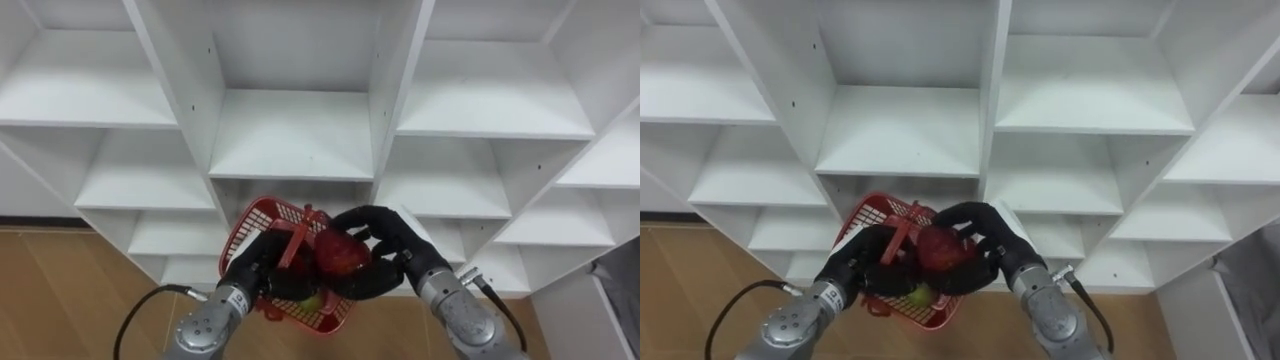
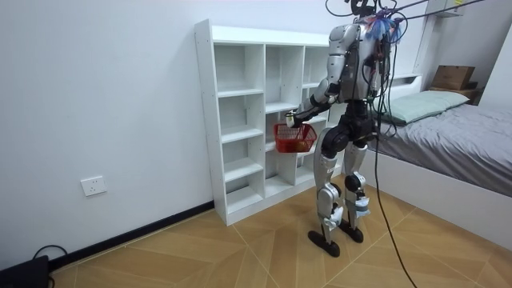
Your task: Collect fruits from the closet
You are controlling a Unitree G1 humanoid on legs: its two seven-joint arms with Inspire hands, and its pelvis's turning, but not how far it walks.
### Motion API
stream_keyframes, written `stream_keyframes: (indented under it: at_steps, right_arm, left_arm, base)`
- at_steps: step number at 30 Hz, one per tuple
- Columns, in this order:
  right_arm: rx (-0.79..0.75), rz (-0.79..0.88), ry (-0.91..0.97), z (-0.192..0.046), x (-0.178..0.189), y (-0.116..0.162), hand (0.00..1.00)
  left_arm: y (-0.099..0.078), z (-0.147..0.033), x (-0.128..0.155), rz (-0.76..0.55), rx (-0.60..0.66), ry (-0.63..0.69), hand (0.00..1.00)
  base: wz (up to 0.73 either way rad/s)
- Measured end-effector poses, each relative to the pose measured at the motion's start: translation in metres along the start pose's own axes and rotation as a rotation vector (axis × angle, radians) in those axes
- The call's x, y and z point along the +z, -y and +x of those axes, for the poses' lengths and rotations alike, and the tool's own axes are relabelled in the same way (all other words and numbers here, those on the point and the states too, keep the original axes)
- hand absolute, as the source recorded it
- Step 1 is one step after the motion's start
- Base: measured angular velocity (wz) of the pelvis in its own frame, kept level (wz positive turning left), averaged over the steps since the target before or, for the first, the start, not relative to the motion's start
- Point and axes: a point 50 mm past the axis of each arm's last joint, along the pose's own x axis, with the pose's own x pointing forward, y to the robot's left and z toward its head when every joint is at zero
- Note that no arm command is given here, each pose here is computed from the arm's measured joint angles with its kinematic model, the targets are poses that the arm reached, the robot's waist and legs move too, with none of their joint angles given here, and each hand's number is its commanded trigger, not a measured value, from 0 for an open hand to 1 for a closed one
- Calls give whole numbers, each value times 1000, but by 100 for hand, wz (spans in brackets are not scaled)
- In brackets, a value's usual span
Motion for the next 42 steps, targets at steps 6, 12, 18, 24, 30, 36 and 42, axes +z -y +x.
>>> stream_keyframes:
  at_steps: [6,12,18,24,30,36,42]
  right_arm:
    - [0,-2,-3,-1,-1,1,100]
    - [-11,-4,1,-1,-1,1,100]
    - [-25,-5,-21,-1,-6,1,100]
    - [4,-51,-114,-5,-27,-3,100]
    - [50,-156,-185,-9,-42,-9,100]
    - [61,-198,-192,-9,-44,-10,100]
    - [66,-221,-199,-10,-45,-10,100]
  left_arm:
    - [-2,0,1,5,-16,3,100]
    - [-5,-1,6,50,-20,19,100]
    - [-5,-1,7,53,-20,27,100]
    - [-4,-1,12,54,-32,49,100]
    - [2,1,17,43,-54,72,100]
    - [6,0,16,38,-90,70,100]
    - [7,0,16,37,-108,70,100]
  base:
    - [2]
    - [2]
    - [0]
    - [0]
    - [-3]
    - [0]
    - [0]
